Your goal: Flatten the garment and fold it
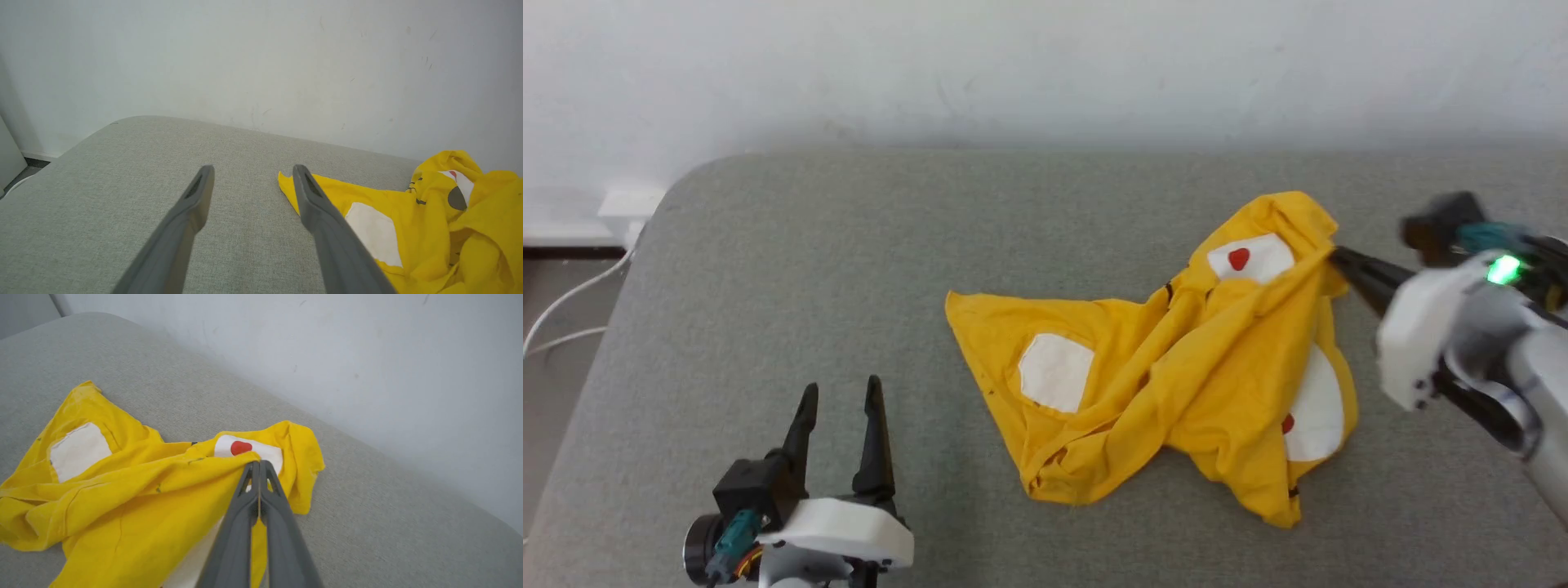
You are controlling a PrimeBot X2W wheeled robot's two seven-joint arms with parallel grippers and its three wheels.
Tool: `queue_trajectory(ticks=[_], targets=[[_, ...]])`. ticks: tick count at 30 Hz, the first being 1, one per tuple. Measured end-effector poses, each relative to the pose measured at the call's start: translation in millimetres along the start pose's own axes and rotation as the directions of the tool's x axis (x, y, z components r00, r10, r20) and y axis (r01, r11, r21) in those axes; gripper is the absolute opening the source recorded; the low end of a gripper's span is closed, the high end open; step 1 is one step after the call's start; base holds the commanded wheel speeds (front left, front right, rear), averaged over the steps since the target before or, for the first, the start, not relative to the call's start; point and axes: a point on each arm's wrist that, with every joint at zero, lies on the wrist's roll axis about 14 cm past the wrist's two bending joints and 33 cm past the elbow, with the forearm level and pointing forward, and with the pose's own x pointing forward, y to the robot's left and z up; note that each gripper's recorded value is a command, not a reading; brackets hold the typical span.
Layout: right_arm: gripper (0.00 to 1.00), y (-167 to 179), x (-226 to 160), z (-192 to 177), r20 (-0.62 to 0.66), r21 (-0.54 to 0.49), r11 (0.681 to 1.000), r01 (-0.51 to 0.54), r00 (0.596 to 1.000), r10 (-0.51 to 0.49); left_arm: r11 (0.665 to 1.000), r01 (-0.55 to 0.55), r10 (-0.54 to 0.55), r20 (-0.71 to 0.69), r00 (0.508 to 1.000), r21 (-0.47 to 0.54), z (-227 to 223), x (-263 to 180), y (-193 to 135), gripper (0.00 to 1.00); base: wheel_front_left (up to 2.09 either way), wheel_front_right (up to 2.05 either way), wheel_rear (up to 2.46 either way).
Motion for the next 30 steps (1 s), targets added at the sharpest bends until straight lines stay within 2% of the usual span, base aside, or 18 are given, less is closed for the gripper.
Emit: queue_trajectory(ticks=[3,6,8,11,13,16,17,18,19,24,27,30], targets=[[0.00,-32.9,-30.8,-12.9,0.023,0.060,0.991,0.120,0.992,-0.122,1.000,0.014,-0.014,0.001,1.000,-0.003,0.2,-1.8,-4.5,1.00,0.00,0.00,0.00],[0.00,-60.1,-69.1,-53.9,-0.033,0.161,0.954,0.253,0.968,-0.251,0.999,0.032,-0.032,0.003,0.999,-0.007,0.6,-2.3,-10.3,1.00,0.00,0.00,0.00],[0.00,-72.1,-97.2,-90.4,-0.099,0.229,0.909,0.348,0.937,-0.334,0.999,0.043,-0.043,0.007,0.999,-0.009,2.1,-1.2,-14.4,1.00,0.00,0.00,0.00],[0.00,-76.4,-136.0,-143.5,-0.208,0.309,0.823,0.476,0.879,-0.430,0.998,0.056,-0.056,0.011,0.998,-0.010,2.9,0.2,-18.5,1.00,0.00,0.00,0.00],[0.00,-72.3,-157.8,-175.4,-0.277,0.360,0.756,0.547,0.836,-0.473,0.998,0.060,-0.060,0.008,0.998,-0.010,2.0,0.5,-19.8,1.00,0.00,0.00,0.00],[0.00,-61.2,-177.3,-210.6,-0.358,0.389,0.684,0.616,0.786,-0.504,0.998,0.058,-0.058,-0.004,0.998,-0.009,-1.9,-0.4,-19.0,1.00,0.00,0.00,0.00],[0.03,-57.8,-178.6,-216.2,-0.366,0.413,0.659,0.629,0.777,-0.513,0.998,0.058,-0.058,-0.009,0.998,-0.008,-3.2,-0.9,-18.8,1.00,0.00,0.00,0.00],[0.22,-54.0,-178.7,-220.6,-0.373,0.415,0.650,0.637,0.771,-0.517,0.998,0.057,-0.057,-0.011,0.998,-0.008,-4.0,-1.3,-18.5,1.00,0.00,0.00,0.00],[1.00,-50.3,-177.6,-223.2,-0.374,0.421,0.643,0.640,0.768,-0.520,0.998,0.056,-0.056,-0.014,0.998,-0.006,-4.8,-1.7,-17.6,1.00,0.00,0.00,0.00],[1.00,-54.4,-169.5,-203.9,-0.250,0.472,0.604,0.642,0.754,-0.607,0.999,0.046,-0.046,-0.020,0.999,-0.002,-6.5,-3.7,-13.4,1.00,0.00,0.00,0.00],[1.00,-66.3,-168.8,-174.2,-0.112,0.481,0.605,0.634,0.729,-0.675,0.999,0.037,-0.037,-0.020,0.999,0.004,-6.0,-4.4,-9.7,1.00,0.00,0.00,0.00],[1.00,-70.1,-169.6,-146.4,0.008,0.469,0.628,0.621,0.708,-0.706,1.000,0.024,-0.024,-0.024,0.999,0.010,-6.6,-6.8,-5.9,1.00,0.00,0.00,0.00]])
